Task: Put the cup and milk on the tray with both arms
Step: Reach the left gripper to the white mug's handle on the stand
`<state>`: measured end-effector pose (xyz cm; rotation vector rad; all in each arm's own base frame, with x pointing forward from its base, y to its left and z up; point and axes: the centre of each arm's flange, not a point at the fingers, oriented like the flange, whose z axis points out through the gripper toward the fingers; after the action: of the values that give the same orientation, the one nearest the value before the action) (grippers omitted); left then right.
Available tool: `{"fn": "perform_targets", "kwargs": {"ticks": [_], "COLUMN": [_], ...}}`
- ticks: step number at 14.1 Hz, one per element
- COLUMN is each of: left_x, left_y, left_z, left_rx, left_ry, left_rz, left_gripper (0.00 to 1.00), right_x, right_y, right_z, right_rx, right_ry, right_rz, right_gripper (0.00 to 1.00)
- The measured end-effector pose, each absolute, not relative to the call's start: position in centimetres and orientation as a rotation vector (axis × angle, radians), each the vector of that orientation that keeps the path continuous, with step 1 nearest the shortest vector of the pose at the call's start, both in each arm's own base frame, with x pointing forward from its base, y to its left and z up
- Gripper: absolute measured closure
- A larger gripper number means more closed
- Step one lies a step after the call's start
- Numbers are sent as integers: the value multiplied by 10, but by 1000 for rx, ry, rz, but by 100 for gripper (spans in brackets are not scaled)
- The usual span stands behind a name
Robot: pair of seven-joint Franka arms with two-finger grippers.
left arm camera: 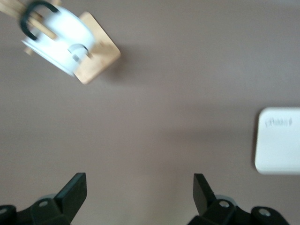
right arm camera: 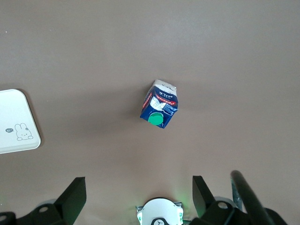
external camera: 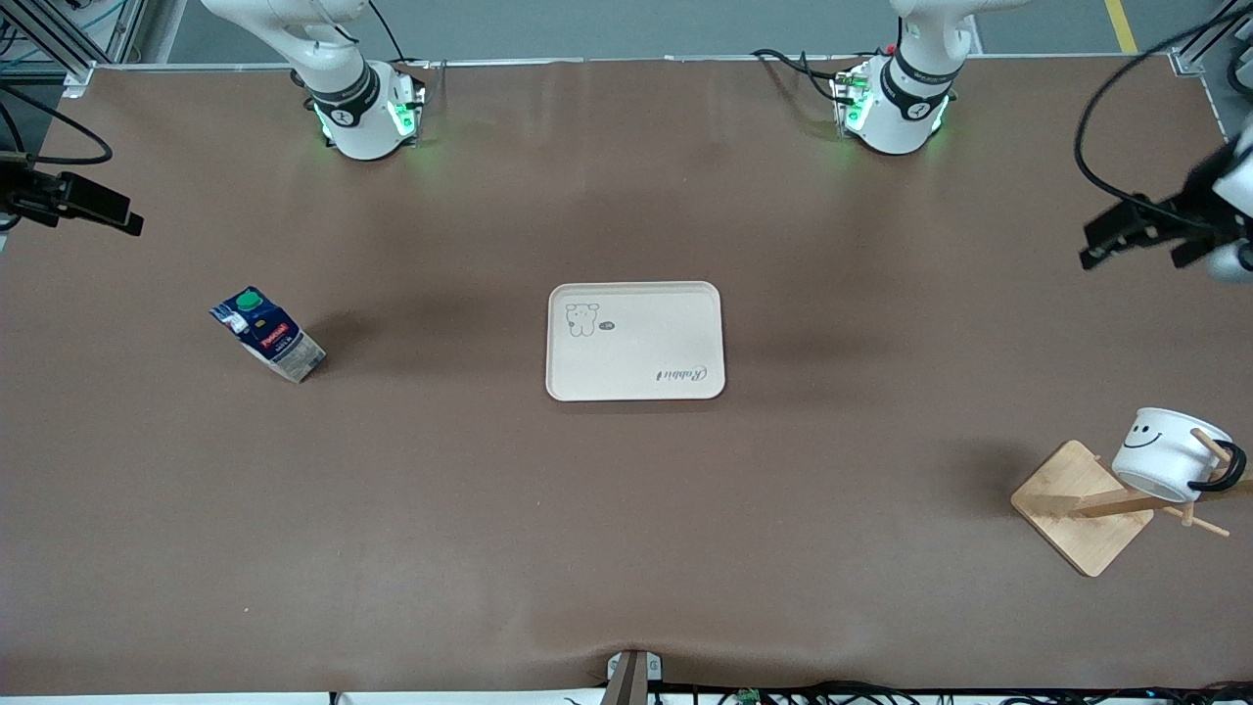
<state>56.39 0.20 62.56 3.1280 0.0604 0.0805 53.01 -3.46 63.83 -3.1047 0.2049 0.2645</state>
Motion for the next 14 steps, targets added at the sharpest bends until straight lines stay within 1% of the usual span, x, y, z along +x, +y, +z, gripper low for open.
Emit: {"fn": "perform_targets", "kwargs": {"ticks": [4,7,10,14], "left_x": [592,599,607,617], "left_y": [47,80,93,139], "left_z": [576,538,509,471], "left_rx": [3035,2989,2989,2946], "left_ry": [211,304,298,260], "left_rz": [212,282,375,420], "left_gripper": [0,0,0,0], "right_x": [530,532,535,538], "right_y": [-36,-38,-39,-38], "right_z": [638,634,628,620], "right_rx": [-3104,-3103,-3101,-3099], "right_ry": [208,214,217,215], "right_rz": [267,276,295,319], "right_gripper": [0,0,0,0]}}
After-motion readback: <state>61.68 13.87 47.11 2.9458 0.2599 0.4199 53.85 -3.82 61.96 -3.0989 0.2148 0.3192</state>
